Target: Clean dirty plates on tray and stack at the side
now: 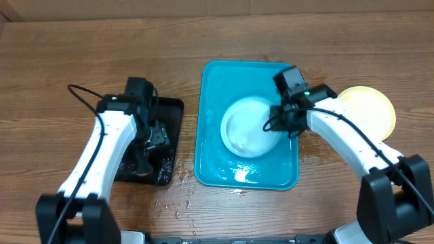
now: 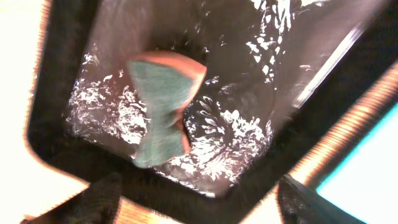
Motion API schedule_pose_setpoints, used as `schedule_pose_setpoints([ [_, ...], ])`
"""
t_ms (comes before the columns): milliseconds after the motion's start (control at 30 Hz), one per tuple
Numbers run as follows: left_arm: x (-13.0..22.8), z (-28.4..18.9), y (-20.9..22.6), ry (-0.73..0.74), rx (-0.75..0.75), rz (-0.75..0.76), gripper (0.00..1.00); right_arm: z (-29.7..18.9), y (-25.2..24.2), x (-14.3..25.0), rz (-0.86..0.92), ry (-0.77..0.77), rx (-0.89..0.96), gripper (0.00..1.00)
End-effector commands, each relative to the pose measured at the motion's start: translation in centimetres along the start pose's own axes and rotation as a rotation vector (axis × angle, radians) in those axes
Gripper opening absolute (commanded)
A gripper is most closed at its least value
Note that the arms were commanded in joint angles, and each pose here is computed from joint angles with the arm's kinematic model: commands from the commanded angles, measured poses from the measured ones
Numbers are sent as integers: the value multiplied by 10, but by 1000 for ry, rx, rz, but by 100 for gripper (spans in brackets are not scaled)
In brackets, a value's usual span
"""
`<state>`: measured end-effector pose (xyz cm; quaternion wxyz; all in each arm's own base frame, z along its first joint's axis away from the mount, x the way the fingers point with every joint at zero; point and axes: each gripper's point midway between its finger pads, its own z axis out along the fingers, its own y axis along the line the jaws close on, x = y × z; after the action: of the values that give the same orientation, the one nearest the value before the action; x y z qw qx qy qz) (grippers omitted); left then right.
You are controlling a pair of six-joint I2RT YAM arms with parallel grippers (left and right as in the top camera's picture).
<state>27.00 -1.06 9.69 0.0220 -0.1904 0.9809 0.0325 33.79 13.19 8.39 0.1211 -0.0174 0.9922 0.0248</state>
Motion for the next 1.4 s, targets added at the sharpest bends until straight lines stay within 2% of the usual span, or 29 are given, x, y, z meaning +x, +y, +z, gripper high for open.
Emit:
schedule_pose_setpoints([
  [0,-24,-74,-1,-194,117,-35,90,-62,42,-41,-146,-234,10,4],
  [67,-29,-119,10,-294,159,-78,98,-82,76,-52,-208,-341,6,4],
  [167,-28,-175,29,-422,227,-143,100,-102,126,-57,-283,-506,-4,4],
  [200,-22,-209,39,-504,278,-175,100,-113,153,-57,-309,-611,15,4],
  [433,9,-283,64,-740,362,-219,100,-129,210,-50,-305,-904,186,4],
  [533,24,-295,72,-798,371,-224,100,-138,226,-44,-384,-973,264,4],
  [633,35,-303,75,-833,382,-222,100,-155,233,-40,-390,-1037,299,4],
  [767,42,-304,77,-838,383,-221,100,-170,245,-32,-443,-1085,335,4],
  [1033,47,-293,87,-803,321,-242,100,-176,250,-27,-472,-1101,348,4],
  [1367,49,-290,87,-790,316,-242,100,-176,250,-27,-471,-1101,348,4],
])
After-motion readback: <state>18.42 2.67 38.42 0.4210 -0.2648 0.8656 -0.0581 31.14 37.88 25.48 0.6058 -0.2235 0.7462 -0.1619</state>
